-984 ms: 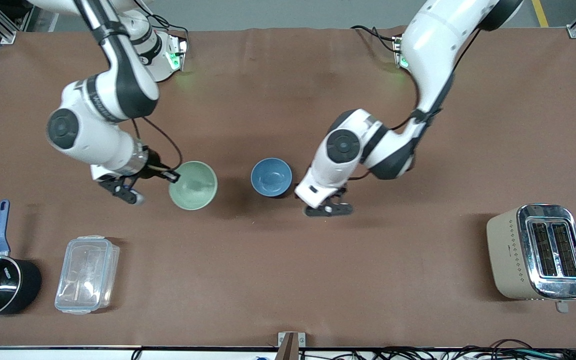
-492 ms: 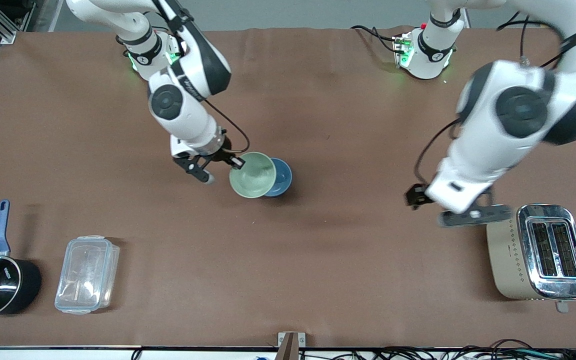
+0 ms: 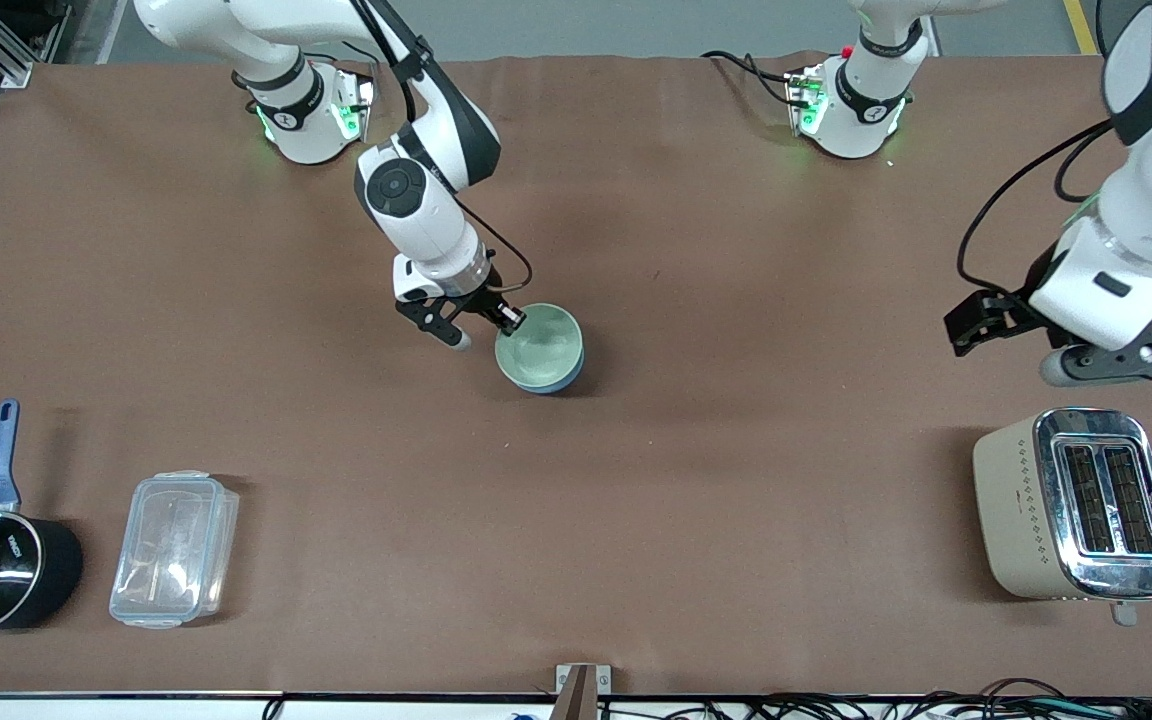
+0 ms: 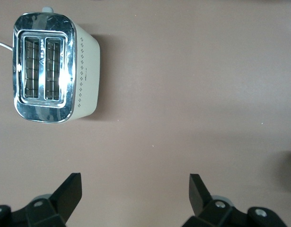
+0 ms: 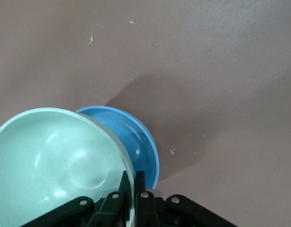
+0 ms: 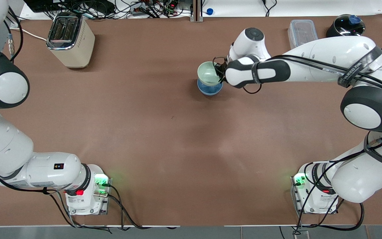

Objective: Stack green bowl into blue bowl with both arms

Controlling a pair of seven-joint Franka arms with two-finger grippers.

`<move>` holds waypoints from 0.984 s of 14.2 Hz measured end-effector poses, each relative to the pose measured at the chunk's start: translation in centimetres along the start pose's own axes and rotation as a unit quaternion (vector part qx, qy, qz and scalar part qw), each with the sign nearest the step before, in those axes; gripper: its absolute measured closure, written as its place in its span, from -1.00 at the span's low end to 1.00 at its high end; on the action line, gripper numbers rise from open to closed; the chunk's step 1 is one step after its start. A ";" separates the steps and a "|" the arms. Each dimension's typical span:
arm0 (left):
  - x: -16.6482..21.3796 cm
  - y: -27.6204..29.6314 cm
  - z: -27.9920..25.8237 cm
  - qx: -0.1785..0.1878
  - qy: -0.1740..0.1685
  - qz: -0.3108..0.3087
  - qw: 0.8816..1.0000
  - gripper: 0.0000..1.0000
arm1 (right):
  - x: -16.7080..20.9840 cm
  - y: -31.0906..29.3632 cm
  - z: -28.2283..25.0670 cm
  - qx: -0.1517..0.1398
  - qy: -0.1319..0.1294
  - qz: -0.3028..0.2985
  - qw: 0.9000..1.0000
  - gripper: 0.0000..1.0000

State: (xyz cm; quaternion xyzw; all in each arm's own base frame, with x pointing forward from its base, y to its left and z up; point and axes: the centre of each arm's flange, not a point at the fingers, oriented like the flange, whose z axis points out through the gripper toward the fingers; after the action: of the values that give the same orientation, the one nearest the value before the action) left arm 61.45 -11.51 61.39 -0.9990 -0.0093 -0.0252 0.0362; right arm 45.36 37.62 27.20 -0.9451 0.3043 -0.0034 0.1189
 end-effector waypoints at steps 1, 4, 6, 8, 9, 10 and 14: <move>0.0 -0.5 -0.2 -0.008 -0.001 0.001 1.000 -1.00 | -0.2 0.1 0.3 -0.001 0.000 -0.001 1.000 0.89; -0.6 -3.1 -1.5 -0.028 0.001 -0.014 0.999 -1.00 | -0.5 0.1 0.8 0.002 0.002 -0.004 1.000 0.89; -2.4 -4.4 -3.1 -0.028 0.002 0.005 1.000 -1.00 | -0.4 0.4 1.2 0.000 0.003 -0.003 1.000 0.90; -4.2 -5.7 -4.0 -0.024 -0.001 0.029 0.999 -1.00 | -0.1 0.7 1.6 -0.002 0.005 0.000 1.000 0.90; -4.9 -6.2 -3.9 -0.024 -0.008 0.036 0.999 -1.00 | 0.0 0.8 1.7 -0.003 0.005 0.001 1.000 0.90; -5.4 -6.5 -3.7 -0.023 -0.021 0.040 0.999 -1.00 | 0.1 0.8 1.7 -0.003 0.005 0.001 1.000 0.90; -5.6 -6.4 -2.9 -0.022 -0.036 0.043 0.998 -1.00 | 0.0 0.8 1.8 -0.004 0.005 0.001 1.000 0.85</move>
State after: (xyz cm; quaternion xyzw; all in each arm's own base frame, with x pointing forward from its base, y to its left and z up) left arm 55.54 -5.41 64.47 -0.9993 0.0327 0.0120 0.0150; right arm 45.05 37.38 25.30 -0.9453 0.3057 -0.0071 0.1139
